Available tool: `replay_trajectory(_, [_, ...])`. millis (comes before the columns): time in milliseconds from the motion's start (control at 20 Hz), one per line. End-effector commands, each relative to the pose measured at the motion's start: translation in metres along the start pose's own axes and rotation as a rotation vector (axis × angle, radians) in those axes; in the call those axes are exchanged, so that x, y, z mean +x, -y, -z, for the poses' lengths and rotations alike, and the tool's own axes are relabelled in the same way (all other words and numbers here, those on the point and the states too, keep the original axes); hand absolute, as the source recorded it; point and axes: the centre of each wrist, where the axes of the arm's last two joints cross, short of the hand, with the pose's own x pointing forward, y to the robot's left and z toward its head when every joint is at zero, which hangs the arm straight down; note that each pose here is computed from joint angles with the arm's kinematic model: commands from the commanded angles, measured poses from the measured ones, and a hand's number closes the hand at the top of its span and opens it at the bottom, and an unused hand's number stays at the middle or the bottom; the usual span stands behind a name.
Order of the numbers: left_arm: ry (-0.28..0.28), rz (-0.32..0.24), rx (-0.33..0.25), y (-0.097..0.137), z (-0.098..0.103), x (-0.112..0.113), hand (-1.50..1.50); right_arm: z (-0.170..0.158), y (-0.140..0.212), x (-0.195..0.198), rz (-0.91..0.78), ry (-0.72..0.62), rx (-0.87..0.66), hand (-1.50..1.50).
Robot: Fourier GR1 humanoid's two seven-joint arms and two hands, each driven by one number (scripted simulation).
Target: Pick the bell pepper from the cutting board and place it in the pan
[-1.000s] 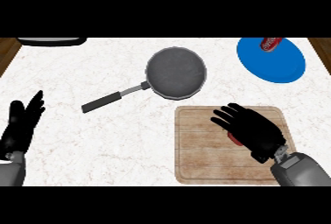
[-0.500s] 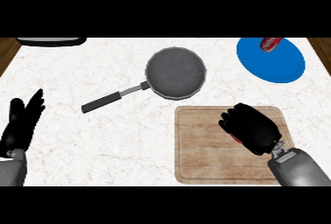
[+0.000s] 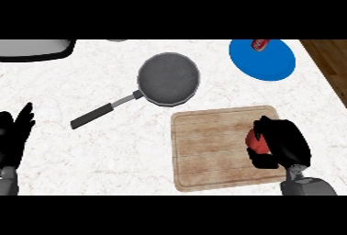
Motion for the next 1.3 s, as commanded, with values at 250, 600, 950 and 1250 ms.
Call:
replay_trajectory(250, [0.016, 0.001, -0.043, -0.007, -0.001, 0.000, 0.00, -0.065, 0.037, 0.033, 0.257, -0.490, -0.360, 1.50])
replay_trajectory(600, [0.043, 0.011, -0.074, 0.039, 0.004, 0.021, 0.00, -0.095, 0.081, 0.118, 0.311, -0.448, -0.550, 1.50])
replay_trajectory(950, [0.074, 0.009, -0.084, 0.028, -0.004, 0.018, 0.00, -0.027, 0.115, 0.145, 0.421, -0.464, -0.602, 1.50])
replay_trajectory(1250, [0.064, 0.009, -0.088, 0.031, 0.017, 0.034, 0.00, 0.021, 0.123, 0.154, 0.556, -0.460, -0.565, 1.50])
